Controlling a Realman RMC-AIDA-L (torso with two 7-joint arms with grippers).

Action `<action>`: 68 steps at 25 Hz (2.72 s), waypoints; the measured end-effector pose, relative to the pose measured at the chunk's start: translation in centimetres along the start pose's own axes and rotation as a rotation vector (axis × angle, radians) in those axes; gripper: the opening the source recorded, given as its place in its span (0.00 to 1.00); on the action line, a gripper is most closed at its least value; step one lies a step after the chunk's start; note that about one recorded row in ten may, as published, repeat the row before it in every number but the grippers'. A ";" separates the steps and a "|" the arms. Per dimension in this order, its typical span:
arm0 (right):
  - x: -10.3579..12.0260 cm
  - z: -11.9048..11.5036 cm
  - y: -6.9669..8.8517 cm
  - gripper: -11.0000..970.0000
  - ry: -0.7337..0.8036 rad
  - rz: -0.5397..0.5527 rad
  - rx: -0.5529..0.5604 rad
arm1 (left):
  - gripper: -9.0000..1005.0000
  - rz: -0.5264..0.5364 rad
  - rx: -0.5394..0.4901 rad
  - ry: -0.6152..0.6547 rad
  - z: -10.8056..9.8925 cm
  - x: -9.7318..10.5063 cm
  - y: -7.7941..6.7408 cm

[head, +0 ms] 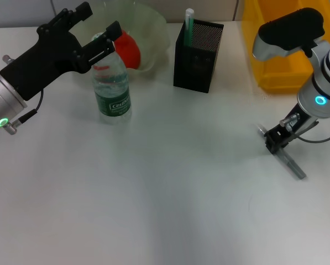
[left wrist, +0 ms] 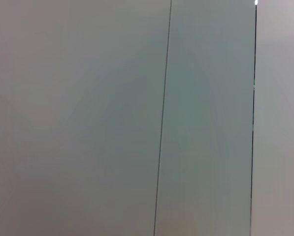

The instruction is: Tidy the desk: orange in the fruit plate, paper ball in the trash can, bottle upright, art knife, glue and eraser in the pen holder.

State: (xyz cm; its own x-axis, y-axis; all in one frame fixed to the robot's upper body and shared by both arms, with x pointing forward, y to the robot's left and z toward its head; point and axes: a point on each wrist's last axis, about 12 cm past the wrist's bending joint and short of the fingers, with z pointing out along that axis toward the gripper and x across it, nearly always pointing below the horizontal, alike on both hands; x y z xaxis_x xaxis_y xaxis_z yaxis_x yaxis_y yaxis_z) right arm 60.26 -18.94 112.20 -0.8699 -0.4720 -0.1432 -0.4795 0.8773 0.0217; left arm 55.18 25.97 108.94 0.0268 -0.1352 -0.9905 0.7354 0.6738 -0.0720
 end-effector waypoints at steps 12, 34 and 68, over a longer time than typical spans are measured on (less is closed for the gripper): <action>-0.5 -2.1 -0.4 0.15 -0.120 0.008 -0.024 | 0.79 0.000 -0.005 0.001 0.0 0.0 0.1; -5.0 -4.5 -1.1 0.15 -1.052 -0.064 -0.294 | 0.79 -0.001 -0.014 -0.008 0.0 -0.1 0.2; -3.0 3.2 -1.1 0.15 -1.318 -0.291 -0.064 | 0.79 -0.004 -0.066 0.026 1.1 -0.2 1.1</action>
State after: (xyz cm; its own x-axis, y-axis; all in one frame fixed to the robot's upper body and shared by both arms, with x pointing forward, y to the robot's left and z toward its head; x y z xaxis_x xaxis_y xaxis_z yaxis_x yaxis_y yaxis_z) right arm 63.79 -18.24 109.45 0.0034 -0.1721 -0.9851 -0.6622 0.7377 -0.1312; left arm 56.73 25.99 109.15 0.0060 -0.1197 -0.9928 0.6893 0.7198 -0.0826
